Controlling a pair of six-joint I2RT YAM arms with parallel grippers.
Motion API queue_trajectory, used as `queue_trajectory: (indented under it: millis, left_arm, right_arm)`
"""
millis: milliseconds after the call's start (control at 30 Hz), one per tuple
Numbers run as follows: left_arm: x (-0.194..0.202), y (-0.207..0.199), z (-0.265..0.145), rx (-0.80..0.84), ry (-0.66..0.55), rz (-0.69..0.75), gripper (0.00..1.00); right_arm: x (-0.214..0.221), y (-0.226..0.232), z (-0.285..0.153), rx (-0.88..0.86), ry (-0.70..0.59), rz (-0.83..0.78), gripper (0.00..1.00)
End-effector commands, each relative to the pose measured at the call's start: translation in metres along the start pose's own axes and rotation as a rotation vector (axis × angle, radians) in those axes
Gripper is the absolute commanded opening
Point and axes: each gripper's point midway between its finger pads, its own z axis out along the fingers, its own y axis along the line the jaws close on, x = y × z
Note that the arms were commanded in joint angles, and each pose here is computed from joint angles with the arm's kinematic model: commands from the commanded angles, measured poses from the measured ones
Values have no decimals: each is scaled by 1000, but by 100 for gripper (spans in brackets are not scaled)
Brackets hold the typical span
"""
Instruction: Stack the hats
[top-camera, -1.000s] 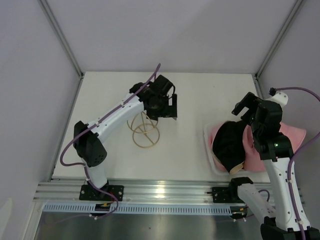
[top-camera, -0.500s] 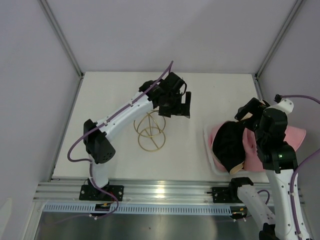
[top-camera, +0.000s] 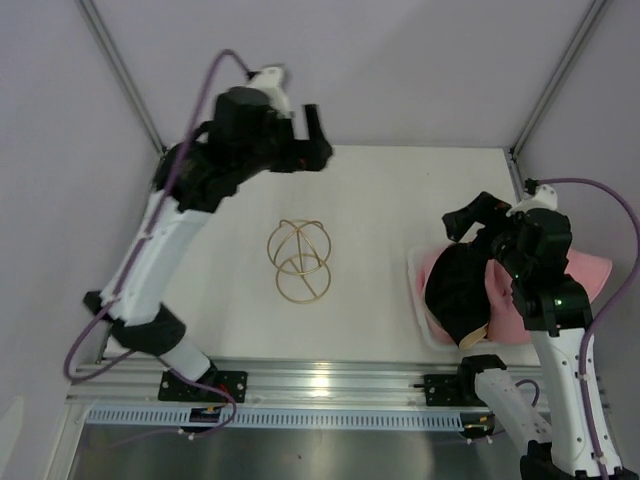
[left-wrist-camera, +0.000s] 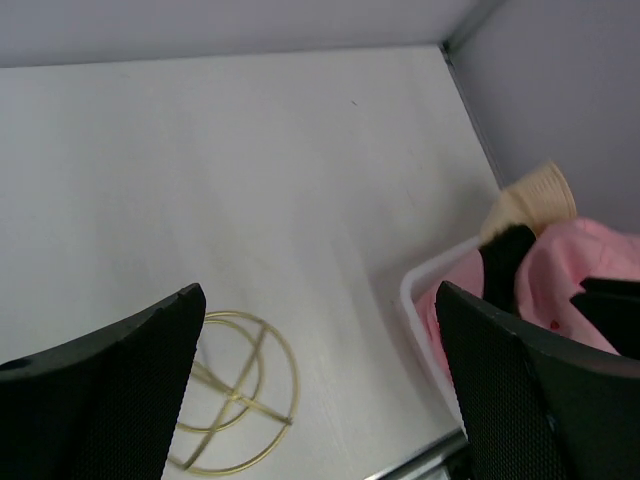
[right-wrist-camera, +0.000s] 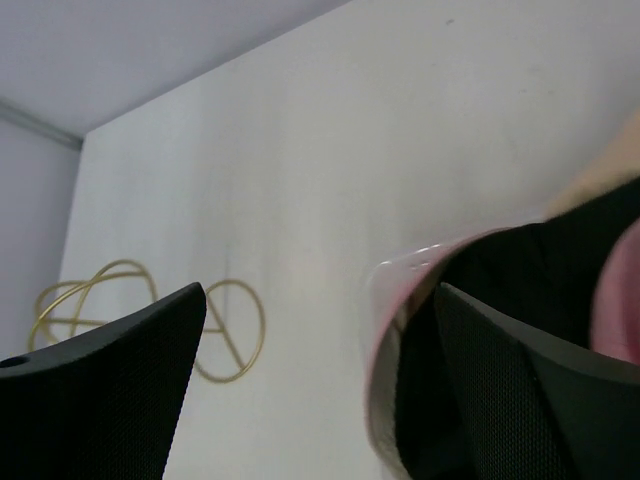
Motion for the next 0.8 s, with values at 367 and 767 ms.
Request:
queue_trajectory:
  millis: [367,767]
  left_arm:
    - [70,203,-104,-434,-185,-277,99]
    - [96,219,-93,-474,-142,-271,99]
  right_arm:
    - [85,-8,42,140,307,-35,98]
    - [127,-15,78,179,368,-43,72]
